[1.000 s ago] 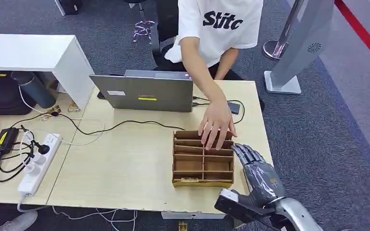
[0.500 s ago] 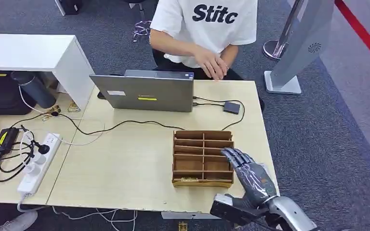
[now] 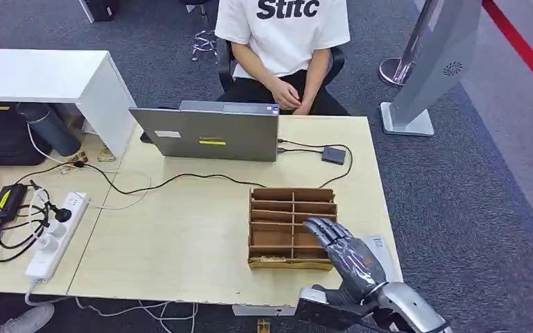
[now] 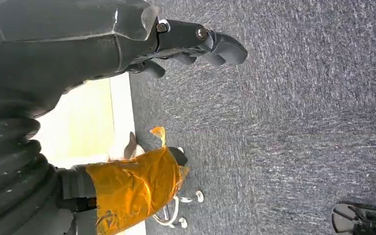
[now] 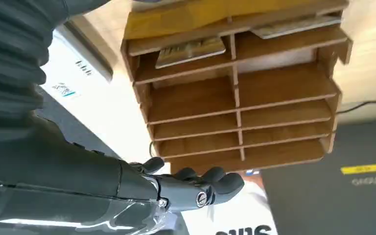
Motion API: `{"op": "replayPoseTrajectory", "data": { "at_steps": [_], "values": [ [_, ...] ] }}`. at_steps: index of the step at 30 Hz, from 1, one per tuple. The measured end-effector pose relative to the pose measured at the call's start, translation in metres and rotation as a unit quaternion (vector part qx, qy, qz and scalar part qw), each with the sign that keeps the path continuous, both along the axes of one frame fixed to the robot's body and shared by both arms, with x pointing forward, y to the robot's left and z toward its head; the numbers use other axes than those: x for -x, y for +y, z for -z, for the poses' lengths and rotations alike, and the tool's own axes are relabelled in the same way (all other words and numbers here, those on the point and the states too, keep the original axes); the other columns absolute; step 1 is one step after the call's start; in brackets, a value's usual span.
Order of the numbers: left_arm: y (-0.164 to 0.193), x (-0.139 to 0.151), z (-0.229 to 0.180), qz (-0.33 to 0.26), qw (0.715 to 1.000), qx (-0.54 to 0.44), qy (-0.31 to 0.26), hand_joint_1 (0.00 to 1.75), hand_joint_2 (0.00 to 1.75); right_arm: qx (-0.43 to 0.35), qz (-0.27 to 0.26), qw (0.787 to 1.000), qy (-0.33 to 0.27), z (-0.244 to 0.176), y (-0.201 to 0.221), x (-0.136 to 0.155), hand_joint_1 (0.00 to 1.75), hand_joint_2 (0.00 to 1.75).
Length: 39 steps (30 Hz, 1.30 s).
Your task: Pass the card to the sensor for recognition and then transmit it.
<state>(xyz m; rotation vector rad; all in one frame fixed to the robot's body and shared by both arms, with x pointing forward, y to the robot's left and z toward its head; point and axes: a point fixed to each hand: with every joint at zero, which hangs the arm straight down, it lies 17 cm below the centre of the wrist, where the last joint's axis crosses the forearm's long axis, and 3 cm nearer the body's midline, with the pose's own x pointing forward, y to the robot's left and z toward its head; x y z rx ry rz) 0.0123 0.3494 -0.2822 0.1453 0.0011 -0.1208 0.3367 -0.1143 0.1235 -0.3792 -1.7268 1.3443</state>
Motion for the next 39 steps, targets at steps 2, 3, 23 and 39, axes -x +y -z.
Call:
{"op": "replayPoseTrajectory", "data": {
  "at_steps": [2, 3, 23, 39],
  "values": [
    [0.001, 0.0, 0.0, -0.001, 1.0, -0.001, 0.0, 0.0, 1.75, 0.003, -0.005, 1.0, 0.003, 0.003, 0.002, 0.001, 0.0, 1.75],
    [0.001, 0.0, 0.0, -0.002, 1.0, -0.001, 0.0, 0.0, 1.75, 0.005, -0.007, 1.0, 0.005, 0.004, 0.002, 0.001, 0.0, 1.75],
    [0.002, -0.004, 0.0, -0.001, 1.0, -0.001, -0.002, 0.0, 1.75, 0.031, -0.036, 0.998, 0.028, 0.027, 0.013, 0.002, 0.0, 1.75],
    [0.002, -0.003, 0.0, 0.001, 1.0, -0.001, -0.001, 0.0, 1.75, 0.052, -0.026, 0.997, 0.047, 0.042, 0.011, -0.008, 0.0, 1.75]
  ]
}}
